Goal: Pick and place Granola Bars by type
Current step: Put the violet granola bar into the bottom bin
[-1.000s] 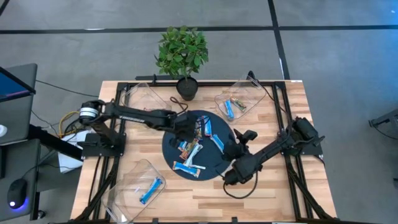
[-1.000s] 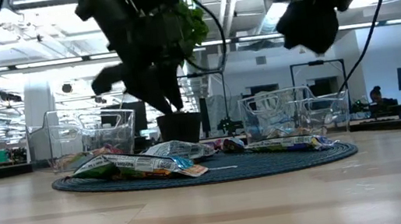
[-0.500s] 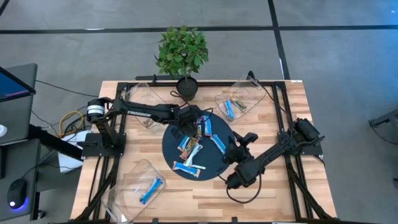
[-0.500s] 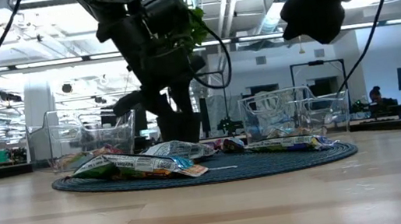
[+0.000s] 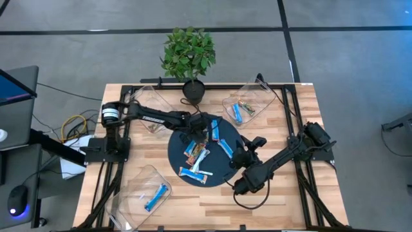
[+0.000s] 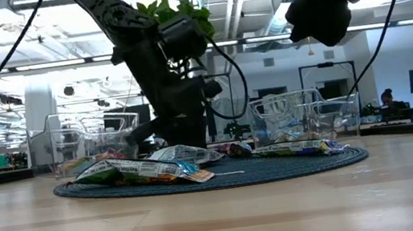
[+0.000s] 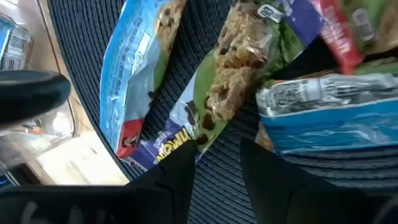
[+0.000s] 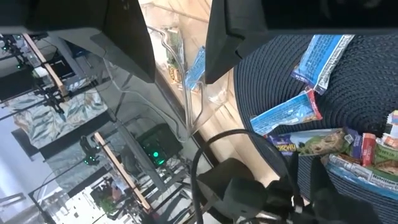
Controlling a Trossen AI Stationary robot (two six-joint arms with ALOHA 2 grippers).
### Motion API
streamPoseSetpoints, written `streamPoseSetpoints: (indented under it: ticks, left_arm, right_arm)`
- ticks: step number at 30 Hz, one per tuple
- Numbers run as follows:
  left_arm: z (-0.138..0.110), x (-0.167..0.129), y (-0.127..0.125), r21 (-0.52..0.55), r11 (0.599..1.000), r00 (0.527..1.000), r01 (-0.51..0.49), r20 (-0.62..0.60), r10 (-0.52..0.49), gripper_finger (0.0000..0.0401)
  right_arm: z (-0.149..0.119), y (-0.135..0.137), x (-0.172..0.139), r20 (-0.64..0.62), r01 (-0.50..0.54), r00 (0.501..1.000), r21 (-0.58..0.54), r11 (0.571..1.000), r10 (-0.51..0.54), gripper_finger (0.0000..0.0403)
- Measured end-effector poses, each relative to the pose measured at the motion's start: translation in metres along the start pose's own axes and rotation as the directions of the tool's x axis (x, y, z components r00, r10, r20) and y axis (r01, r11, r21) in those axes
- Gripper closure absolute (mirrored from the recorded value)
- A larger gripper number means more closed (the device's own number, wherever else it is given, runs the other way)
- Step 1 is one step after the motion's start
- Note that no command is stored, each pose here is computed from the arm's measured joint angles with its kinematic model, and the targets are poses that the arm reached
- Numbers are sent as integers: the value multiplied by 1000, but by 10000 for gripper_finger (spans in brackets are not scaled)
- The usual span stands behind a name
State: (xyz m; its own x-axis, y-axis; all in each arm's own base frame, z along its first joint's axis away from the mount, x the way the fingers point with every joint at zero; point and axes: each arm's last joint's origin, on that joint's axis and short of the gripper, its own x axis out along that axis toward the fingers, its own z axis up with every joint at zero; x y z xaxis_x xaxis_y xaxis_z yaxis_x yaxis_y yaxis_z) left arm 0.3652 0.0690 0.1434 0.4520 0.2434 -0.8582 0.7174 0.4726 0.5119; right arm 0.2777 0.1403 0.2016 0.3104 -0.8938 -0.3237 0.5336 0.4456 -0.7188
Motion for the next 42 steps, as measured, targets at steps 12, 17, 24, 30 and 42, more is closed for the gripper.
streamPoseSetpoints:
  ticks: [12,17,24,30,42]
  left_arm:
    - [6,4,1,-1,999,999,-44,-19,44,278]
    - [12,2,-2,33,998,997,-51,-57,53,278]
    - [19,0,-2,68,996,998,-62,20,61,278]
    - [19,0,-1,64,996,997,-64,43,61,278]
    - [18,0,0,55,996,997,-67,42,65,395]
  right_arm:
    - [0,0,0,-1,0,1000,-1,1000,0,269]
    - [0,0,0,-1,-1,1000,0,1000,1,269]
    - [0,0,0,-1,-2,1000,2,1000,2,269]
    - [0,0,0,-1,-3,1000,4,1000,3,269]
    - [0,0,0,-1,-3,1000,4,1000,3,269]
